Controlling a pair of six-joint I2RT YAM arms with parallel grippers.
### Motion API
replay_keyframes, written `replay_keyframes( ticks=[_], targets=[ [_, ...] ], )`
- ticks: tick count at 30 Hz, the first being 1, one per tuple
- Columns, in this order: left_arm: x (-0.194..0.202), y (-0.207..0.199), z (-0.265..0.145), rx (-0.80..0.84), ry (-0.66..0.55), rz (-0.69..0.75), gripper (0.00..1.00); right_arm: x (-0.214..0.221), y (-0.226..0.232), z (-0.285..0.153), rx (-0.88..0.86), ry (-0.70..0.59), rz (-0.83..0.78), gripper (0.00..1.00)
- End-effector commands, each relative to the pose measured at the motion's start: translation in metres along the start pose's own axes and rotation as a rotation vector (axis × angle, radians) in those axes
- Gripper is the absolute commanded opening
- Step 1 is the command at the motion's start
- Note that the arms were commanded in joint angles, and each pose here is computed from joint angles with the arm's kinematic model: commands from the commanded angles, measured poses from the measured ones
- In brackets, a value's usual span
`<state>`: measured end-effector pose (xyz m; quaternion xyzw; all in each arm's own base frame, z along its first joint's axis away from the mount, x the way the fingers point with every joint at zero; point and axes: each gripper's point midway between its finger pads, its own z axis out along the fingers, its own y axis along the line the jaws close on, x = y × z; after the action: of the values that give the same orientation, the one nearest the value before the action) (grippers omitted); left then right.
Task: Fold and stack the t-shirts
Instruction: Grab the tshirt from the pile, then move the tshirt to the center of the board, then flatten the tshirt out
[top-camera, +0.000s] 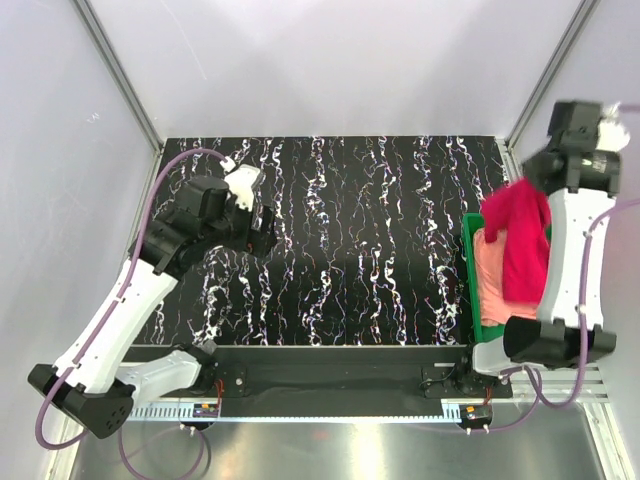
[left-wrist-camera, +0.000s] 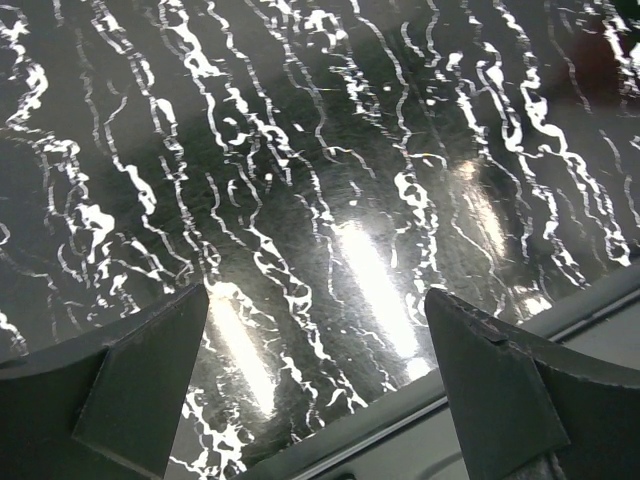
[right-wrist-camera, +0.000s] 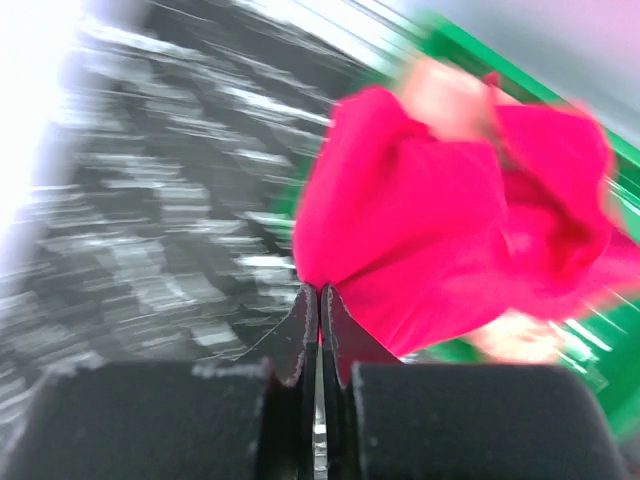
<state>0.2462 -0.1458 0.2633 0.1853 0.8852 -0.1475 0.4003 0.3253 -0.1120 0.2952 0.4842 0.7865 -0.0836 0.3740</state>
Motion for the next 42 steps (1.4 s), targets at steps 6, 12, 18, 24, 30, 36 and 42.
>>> replay_keyframes(
  ticks=[6,12,18,24,30,36,42],
  targets=[
    [-0.012,-0.023,-0.023,0.089,-0.074,-0.127,0.95,-0.009,0.140,-0.237,-0.866,0.021,-0.133,0.00],
    [0.006,-0.029,-0.038,0.114,-0.101,-0.265,0.94,0.091,0.165,-0.287,-1.203,0.372,-0.260,0.19],
    [0.006,-0.019,-0.070,0.057,-0.202,-0.372,0.93,0.151,0.110,-0.288,-1.298,0.520,-0.302,0.62],
    [0.020,-0.027,-0.036,0.098,-0.144,-0.481,0.80,0.214,0.056,-0.206,-1.073,0.547,-0.435,0.79],
    [0.055,-0.012,0.058,-0.046,0.177,-0.460,0.78,0.269,0.098,-0.159,-1.123,0.682,-0.429,0.76],
    [0.050,0.031,0.123,-0.097,0.198,-0.581,0.80,0.283,0.153,-0.087,-0.895,0.665,-0.459,0.75],
    [0.033,0.069,0.168,-0.175,0.277,-0.644,0.80,0.273,0.206,-0.003,-0.584,0.517,-0.384,0.77]
  ],
)
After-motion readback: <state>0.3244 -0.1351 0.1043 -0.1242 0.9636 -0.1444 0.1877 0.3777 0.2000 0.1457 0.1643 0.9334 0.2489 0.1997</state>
